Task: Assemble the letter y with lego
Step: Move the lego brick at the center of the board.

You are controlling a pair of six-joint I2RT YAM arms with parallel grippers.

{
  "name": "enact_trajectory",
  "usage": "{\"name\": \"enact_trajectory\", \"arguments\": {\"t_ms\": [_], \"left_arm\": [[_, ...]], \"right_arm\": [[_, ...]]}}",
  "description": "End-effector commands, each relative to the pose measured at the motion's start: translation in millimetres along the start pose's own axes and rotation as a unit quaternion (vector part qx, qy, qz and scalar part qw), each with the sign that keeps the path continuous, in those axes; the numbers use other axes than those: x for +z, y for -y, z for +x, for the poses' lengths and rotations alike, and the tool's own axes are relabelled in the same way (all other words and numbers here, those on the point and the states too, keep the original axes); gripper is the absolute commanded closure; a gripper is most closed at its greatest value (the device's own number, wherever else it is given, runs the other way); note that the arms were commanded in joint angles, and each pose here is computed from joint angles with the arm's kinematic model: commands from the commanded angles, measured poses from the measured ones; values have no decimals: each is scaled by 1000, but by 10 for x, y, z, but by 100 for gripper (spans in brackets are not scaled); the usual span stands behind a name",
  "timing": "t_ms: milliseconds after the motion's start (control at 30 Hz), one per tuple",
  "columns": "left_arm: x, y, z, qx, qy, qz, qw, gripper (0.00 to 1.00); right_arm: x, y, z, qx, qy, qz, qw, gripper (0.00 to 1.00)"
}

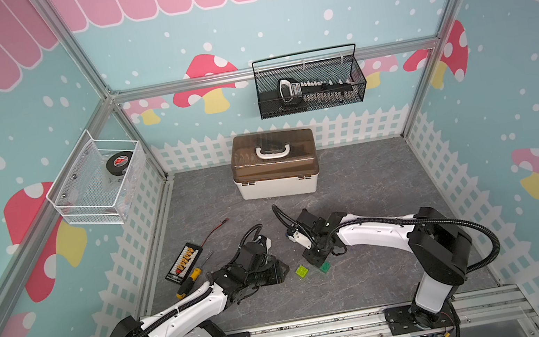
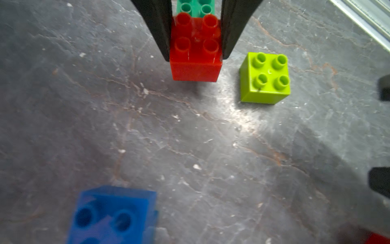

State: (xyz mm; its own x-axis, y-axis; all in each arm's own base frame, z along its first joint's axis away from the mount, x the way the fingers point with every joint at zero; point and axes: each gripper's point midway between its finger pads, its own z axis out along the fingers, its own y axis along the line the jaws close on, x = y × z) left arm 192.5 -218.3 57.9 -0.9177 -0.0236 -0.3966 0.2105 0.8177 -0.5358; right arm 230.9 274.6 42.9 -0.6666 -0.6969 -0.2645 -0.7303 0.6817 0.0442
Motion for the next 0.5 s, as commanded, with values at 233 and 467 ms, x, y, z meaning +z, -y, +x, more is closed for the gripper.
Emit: {"name": "enact_trajectory", "arguments": {"t_ms": [233,467], "left_arm": [[-25,66,-140,5,20,4,1000,46],[-29,47,-144,2,23,1,1000,46]], "right_arm": [[-70,556,-207,34,7,67,997,68],[-11,550,-202,32,3,62,998,60]]}}
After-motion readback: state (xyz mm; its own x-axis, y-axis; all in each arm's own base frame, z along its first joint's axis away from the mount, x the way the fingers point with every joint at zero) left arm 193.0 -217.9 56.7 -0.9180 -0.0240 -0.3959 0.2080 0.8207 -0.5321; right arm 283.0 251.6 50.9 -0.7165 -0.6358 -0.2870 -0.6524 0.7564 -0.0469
